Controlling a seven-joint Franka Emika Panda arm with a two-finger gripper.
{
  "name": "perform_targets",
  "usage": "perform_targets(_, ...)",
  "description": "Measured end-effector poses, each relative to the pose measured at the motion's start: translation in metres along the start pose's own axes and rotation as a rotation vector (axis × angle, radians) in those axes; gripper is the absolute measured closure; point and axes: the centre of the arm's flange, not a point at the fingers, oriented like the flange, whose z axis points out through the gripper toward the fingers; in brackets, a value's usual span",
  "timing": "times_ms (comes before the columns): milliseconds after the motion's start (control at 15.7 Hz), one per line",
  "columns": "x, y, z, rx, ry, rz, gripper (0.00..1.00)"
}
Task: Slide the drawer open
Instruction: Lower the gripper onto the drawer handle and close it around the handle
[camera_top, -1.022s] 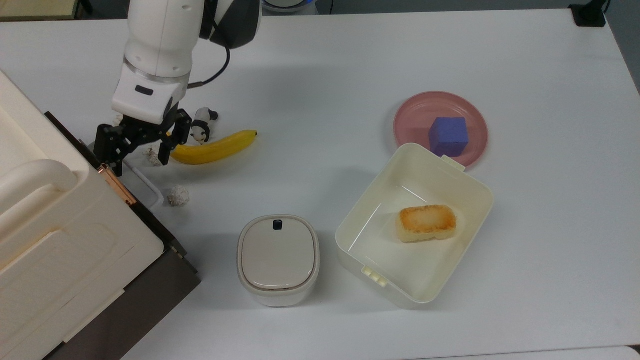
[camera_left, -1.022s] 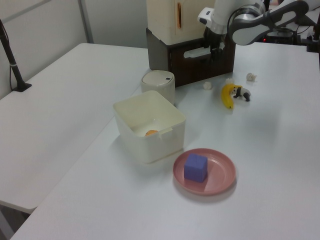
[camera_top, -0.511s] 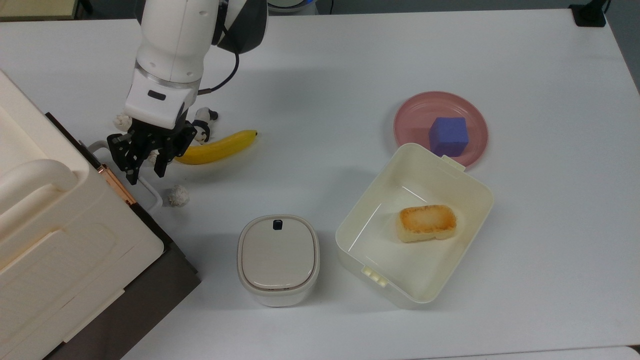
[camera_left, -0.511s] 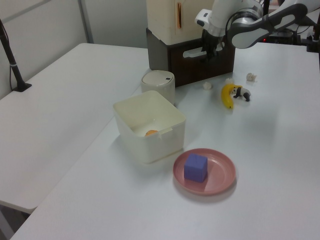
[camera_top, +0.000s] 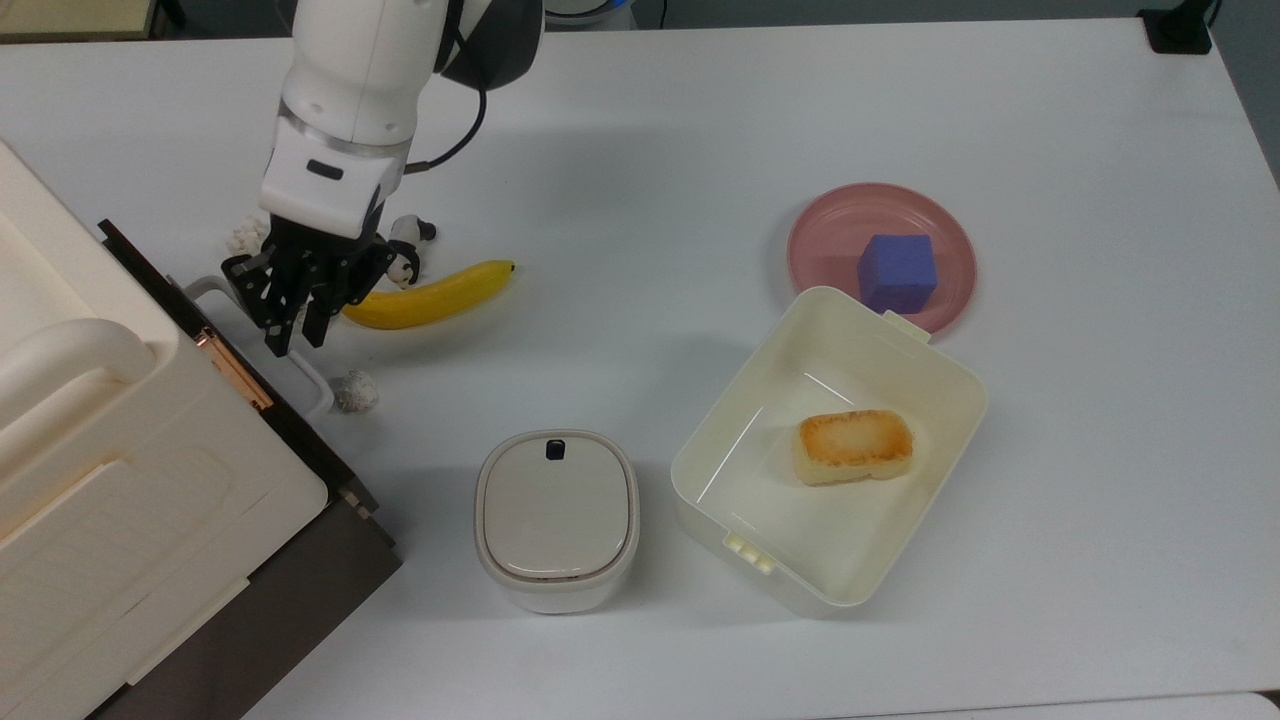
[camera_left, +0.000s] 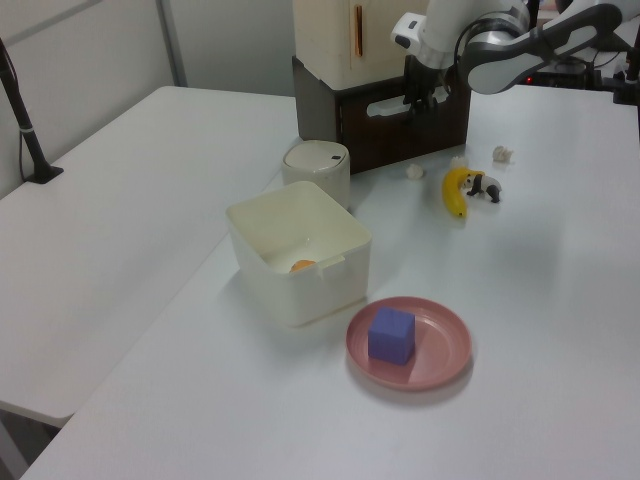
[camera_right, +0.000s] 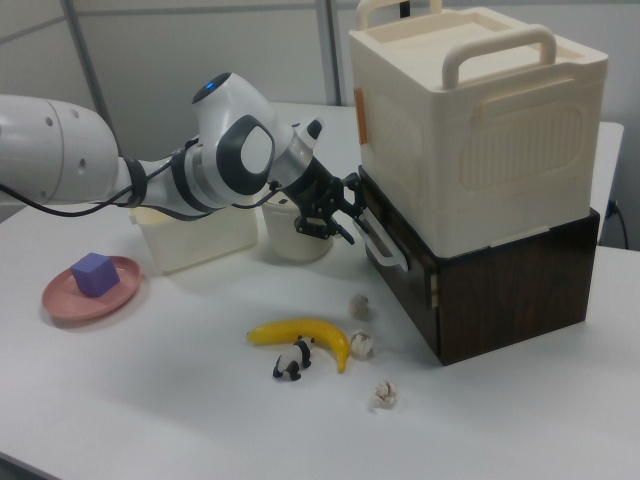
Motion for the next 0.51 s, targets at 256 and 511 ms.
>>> perform_targets(256,-0.005,-0.0074,-0.0082,-0.002,-0.006,-0.021,0.74)
perform_targets(511,-0.0061,-0.0103,-0.0077,-0.007,-0.014,-0.037,0.74)
